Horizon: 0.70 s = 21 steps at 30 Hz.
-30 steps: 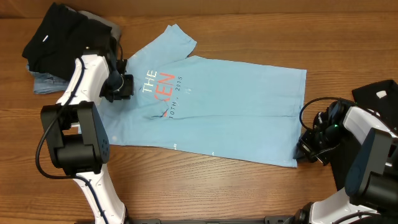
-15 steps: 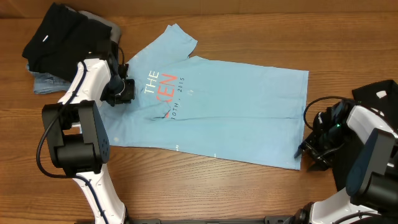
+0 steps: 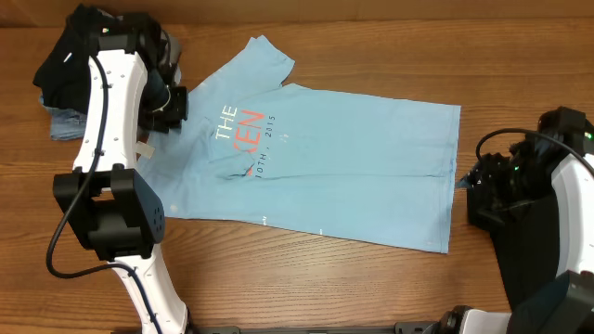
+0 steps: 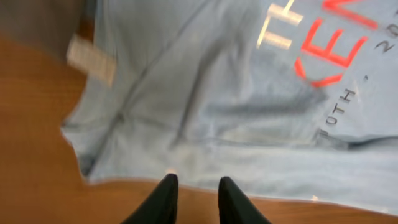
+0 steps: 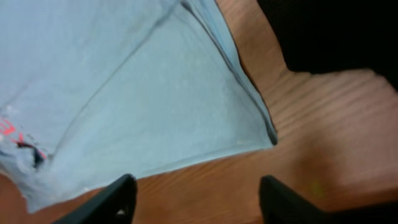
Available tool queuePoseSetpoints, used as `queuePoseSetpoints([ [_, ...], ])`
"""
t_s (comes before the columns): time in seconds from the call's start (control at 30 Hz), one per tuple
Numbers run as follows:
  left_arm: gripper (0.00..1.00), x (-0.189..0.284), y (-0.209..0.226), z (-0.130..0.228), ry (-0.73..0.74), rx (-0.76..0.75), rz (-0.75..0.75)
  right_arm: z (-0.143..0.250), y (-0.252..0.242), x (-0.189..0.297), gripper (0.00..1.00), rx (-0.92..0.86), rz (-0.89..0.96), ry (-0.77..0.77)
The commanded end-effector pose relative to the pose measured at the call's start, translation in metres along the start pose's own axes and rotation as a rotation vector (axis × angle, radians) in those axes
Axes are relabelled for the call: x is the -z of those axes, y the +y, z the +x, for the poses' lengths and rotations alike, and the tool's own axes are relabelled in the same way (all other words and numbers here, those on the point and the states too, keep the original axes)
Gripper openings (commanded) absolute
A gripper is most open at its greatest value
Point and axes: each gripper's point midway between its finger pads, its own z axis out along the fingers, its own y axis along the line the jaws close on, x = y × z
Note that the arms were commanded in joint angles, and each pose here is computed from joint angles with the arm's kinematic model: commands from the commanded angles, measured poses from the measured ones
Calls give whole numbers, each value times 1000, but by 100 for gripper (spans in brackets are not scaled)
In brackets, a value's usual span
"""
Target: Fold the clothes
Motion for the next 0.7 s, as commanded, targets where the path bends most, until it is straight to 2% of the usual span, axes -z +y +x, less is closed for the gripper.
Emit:
queuePoseSetpoints([
  [0.0,15,7,31,13,38,177,-91,2,5,10,60,21,-30,-23],
  [0.13,9,22,61,31,53,260,-93,9,12,33,64,74,-67,-128],
  [0.3,12,67,79,48,-74,295,19,31,15,65,74,106,-112,-248],
  [0.37,18,84,89,65,-123,327,15,41,14,71,80,100,-121,-267],
  [0.47,43,97,109,96,-166,413,4,50,9,68,84,90,-115,-251],
  [0.53,51,90,118,109,-157,466,11,52,5,57,86,54,-107,-219],
  [0.57,54,82,121,114,-143,498,15,54,1,49,86,36,-100,-196],
  [0.67,51,33,120,129,-42,551,82,65,-14,11,86,-19,-74,-82],
])
